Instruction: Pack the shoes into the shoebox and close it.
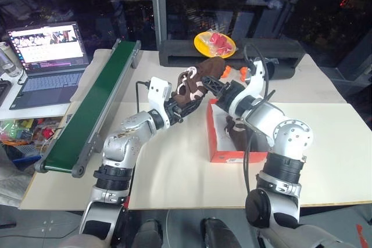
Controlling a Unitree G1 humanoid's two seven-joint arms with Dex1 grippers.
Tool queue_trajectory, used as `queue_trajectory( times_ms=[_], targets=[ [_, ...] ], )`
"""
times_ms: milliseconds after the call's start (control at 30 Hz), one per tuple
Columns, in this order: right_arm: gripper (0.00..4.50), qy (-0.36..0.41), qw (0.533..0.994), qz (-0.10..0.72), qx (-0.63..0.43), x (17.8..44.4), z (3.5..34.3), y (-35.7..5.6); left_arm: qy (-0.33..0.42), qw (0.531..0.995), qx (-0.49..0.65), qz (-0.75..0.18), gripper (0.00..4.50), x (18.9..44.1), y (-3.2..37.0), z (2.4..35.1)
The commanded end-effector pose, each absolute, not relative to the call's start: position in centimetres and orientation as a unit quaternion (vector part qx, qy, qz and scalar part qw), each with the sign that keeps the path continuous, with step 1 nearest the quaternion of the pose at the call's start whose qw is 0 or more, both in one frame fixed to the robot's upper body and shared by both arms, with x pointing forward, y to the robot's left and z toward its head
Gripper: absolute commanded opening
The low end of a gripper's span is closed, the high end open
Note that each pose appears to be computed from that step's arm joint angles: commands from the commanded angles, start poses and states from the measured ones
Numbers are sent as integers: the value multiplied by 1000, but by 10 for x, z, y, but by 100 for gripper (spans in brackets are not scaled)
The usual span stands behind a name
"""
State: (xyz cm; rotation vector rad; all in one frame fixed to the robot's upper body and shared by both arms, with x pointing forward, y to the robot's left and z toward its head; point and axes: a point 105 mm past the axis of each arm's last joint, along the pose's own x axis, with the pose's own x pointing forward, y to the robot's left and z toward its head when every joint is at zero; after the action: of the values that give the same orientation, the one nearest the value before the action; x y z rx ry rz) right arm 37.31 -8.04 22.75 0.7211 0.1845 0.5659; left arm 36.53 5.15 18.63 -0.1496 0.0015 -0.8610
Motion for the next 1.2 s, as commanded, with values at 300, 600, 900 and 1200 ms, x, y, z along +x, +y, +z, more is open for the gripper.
queue_trajectory(
  times_ms=[300, 600, 900, 1200],
  targets=[
    [50, 6, 856, 340, 389, 355, 274, -63, -49, 875, -29, -482, 252, 344, 24, 206],
    [46, -45, 940, 201, 271, 372, 294, -130, -27, 852, 87, -515, 449, 334, 51, 186],
    [46, 158, 959, 223, 79, 362, 251, -147, 10, 798, 155, -582, 449, 314, 73, 175],
    [46, 282, 941, 188, 6, 360, 169, -155, 8, 794, 171, -583, 449, 315, 72, 172]
  ],
)
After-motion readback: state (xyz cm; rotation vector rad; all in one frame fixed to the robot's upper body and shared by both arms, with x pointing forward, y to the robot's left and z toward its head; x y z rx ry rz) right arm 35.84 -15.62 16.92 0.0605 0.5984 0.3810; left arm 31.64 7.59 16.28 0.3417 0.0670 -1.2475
